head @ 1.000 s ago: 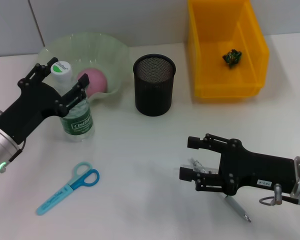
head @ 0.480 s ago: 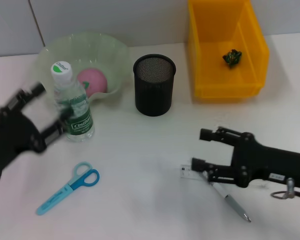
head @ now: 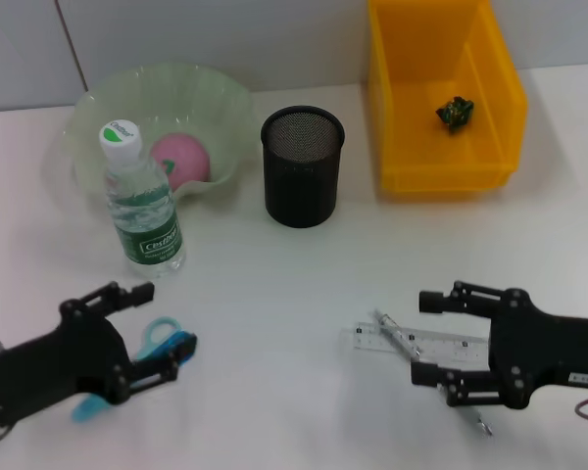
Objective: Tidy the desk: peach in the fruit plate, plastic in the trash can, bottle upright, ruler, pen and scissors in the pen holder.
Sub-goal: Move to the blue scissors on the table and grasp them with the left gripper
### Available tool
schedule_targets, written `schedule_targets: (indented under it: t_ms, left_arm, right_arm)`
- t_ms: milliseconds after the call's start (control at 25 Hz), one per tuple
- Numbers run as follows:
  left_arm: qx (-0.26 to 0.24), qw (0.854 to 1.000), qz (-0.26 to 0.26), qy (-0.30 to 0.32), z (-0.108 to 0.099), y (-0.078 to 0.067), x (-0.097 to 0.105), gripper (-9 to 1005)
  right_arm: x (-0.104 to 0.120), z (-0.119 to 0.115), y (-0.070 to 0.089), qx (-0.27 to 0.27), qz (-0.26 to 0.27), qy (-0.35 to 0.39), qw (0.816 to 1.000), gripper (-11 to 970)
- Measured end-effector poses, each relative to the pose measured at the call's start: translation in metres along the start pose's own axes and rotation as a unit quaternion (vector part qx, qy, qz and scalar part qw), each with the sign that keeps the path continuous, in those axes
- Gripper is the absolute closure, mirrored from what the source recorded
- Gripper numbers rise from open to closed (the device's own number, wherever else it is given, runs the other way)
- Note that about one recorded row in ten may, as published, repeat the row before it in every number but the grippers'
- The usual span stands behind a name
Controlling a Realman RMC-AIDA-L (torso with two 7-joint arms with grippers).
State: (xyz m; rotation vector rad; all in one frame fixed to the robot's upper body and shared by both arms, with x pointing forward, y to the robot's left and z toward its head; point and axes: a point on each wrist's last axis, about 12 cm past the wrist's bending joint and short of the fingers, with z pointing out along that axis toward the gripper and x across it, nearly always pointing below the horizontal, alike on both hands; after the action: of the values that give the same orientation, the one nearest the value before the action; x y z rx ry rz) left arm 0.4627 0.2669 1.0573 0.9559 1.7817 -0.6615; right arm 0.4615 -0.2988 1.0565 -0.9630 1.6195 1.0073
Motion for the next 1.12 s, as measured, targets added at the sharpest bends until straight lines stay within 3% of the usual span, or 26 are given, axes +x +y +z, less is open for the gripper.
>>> schedule_targets:
  t_ms: [160,560,680,840,1000,1120]
  left_arm:
    - [-0.006,0.997,0.007,0.070,0.001,-0.013,-0.021,192]
    - [-0.065,0.981,-0.039,0.178,0.001,-0.014,-0.054,193]
    - [-0.090,0.961,-0.066,0.251,0.013,-0.010,-0.070,194]
    - [-0.081,0.945,-0.072,0.310,0.030,-0.014,-0.088,194]
    - [-0.073,0.943,-0.066,0.319,0.033,-0.016,-0.096,196]
    - [-0.088,0.931,-0.060,0.348,0.036,-0.012,-0.105,197]
  right_arm:
    - [0.002,-0.003,0.000,0.002,0.003,0.011,1.000,160]
    - [0.004,-0.020,-0.004,0.037,-0.001,0.016,0.999,162]
    - [0.003,-0.020,-0.004,0.038,-0.005,0.016,0.999,162]
    - [0.002,-0.019,-0.005,0.037,-0.007,0.016,0.999,163]
    - [0.001,-0.018,-0.006,0.036,-0.009,0.017,0.999,164]
    - [0.000,-0.017,-0.008,0.038,-0.012,0.017,0.999,164]
